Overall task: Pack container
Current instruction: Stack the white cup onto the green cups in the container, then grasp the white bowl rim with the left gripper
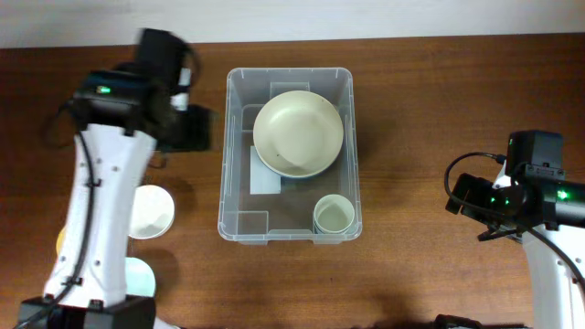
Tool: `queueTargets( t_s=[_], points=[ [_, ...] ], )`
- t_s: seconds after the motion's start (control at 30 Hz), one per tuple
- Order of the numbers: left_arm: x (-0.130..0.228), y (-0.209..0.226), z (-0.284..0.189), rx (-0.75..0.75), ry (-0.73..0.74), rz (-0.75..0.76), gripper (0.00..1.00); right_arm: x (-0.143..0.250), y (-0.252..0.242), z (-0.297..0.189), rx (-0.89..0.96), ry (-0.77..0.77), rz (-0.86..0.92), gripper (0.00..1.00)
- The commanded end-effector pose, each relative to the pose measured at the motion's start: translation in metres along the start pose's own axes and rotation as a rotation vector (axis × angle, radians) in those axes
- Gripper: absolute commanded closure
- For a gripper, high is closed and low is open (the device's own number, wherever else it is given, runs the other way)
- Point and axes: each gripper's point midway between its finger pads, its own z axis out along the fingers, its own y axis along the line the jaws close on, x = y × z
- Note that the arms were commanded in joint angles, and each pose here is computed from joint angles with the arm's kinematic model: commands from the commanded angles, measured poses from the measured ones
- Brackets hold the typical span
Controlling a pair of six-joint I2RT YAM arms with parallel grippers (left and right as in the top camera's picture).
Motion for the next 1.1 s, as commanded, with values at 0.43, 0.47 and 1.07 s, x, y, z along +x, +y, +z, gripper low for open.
queueTargets(
  t_s=[0.43, 0.47, 1.07],
  points=[
    [0.088, 0.077, 0.190, -0.017, 0.311, -0.263, 0.13, 0.001, -0.002, -0.001, -0.002, -0.004, 0.000, 0.01],
    [0.090, 0.076, 0.194, -0.017, 0.321, -0.255, 0.13, 0.001, -0.002, -0.001, -0.002, -0.004, 0.000, 0.01],
    [0.104, 0.074, 0.235, -0.020, 0.418, -0.250, 0.81, 0.001, -0.002, -0.001, -0.002, -0.004, 0.000, 0.01]
  ],
)
